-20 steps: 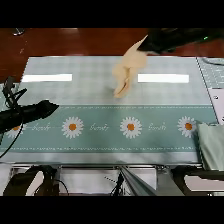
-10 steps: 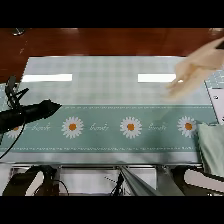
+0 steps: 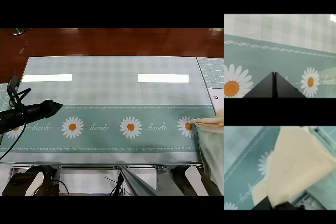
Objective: Fold the shirts.
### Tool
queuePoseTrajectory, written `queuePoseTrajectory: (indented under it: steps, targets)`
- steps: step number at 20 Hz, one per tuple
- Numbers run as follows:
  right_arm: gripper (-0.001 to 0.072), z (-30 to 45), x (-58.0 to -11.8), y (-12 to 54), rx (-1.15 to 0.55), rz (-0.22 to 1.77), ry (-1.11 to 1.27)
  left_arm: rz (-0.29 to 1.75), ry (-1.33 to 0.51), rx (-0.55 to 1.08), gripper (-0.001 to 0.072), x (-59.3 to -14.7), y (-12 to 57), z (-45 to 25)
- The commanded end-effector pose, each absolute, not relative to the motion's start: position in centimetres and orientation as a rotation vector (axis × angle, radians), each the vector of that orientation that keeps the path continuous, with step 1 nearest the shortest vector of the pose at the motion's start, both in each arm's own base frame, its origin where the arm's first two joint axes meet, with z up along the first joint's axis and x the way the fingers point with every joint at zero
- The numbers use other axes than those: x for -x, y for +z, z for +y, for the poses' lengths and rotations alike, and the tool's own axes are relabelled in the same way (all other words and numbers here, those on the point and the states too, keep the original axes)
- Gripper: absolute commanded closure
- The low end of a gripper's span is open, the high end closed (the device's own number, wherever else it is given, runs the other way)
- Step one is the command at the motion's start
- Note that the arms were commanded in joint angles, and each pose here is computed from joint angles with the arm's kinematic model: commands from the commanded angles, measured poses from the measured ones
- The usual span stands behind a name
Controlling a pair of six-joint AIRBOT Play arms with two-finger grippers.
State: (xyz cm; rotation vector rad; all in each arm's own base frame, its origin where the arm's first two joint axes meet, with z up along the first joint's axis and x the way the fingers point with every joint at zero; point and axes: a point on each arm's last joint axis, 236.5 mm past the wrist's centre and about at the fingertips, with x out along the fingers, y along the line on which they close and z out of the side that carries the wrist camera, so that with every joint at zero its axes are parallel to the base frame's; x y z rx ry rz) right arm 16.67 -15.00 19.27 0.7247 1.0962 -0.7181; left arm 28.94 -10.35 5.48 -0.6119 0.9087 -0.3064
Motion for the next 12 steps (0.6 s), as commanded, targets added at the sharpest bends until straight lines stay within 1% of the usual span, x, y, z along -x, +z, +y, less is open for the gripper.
queuePoseTrajectory:
  steps: [1,2,3,6,8,10,12]
  targets:
    - [0.062,-16.6,-6.1,15.6,-0.701,1.198,-1.082,0.903,-0.304,0.611,0.0686,-29.1,5.5,-10.3]
    - [0.0348,-16.8,-4.0,14.9,-0.734,1.204,-1.198,0.903,-0.304,0.611,0.0685,-29.1,5.5,-10.3]
    - [0.0085,-16.7,-3.3,14.2,-0.751,1.21,-1.23,0.903,-0.304,0.611,0.0685,-29.1,5.5,-10.3]
    - [0.0087,-18.1,-6.7,13.9,-0.73,1.145,-1.114,0.881,-0.294,0.613,0.0686,-29.5,5.8,-10.0]
    - [0.0164,-18.5,-10.7,14.1,-0.745,1.08,-0.972,0.853,-0.3,0.606,0.0685,-30.0,7.0,-10.0]
    - [0.0181,-18.1,-16.4,15.3,-0.77,0.968,-0.785,0.758,-0.324,0.6,0.0685,-31.5,10.2,-10.0]
    - [0.0182,-15.5,-23.6,17.1,-0.797,0.879,-0.532,0.643,-0.376,0.556,0.0686,-33.4,14.9,-10.2]
